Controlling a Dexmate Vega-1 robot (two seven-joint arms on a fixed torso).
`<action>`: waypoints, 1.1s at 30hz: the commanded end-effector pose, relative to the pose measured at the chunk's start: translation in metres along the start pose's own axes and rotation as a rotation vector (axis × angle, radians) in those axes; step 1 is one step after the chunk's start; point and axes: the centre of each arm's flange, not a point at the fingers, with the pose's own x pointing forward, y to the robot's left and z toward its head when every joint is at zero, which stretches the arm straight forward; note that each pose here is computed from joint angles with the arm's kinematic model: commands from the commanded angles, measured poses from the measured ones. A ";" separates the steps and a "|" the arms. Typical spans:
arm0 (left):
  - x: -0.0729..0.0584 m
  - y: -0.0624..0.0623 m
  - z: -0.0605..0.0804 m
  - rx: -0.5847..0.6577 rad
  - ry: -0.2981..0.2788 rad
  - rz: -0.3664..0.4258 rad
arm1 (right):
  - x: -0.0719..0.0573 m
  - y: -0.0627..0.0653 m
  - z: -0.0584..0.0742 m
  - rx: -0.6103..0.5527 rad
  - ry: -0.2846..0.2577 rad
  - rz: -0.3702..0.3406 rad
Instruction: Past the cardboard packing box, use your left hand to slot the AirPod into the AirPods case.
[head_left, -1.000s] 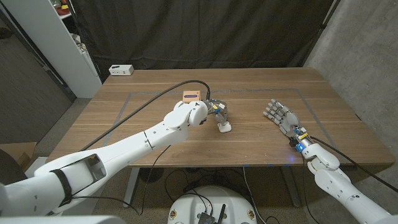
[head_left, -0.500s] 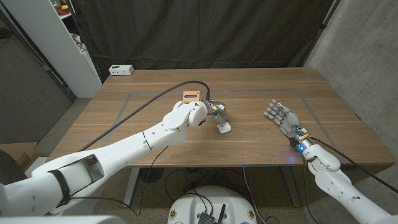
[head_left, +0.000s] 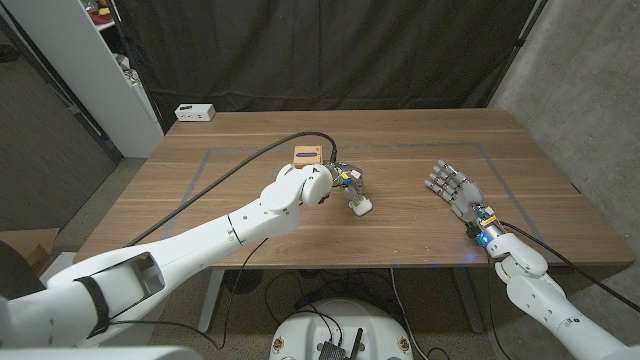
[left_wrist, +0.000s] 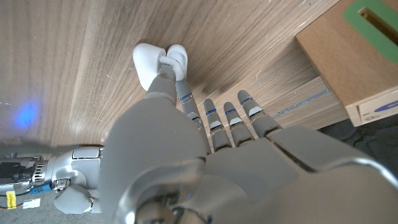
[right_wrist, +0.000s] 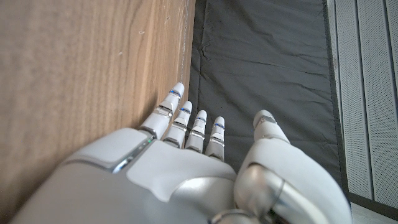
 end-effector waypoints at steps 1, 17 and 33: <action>-0.004 -0.002 0.002 0.000 0.010 0.011 | -0.001 0.001 -0.001 0.000 -0.001 -0.001; -0.008 -0.004 0.007 0.006 0.022 -0.005 | -0.003 0.000 0.000 -0.007 -0.001 0.011; -0.013 -0.008 0.012 -0.007 0.051 0.031 | 0.001 -0.003 -0.001 -0.007 -0.004 0.035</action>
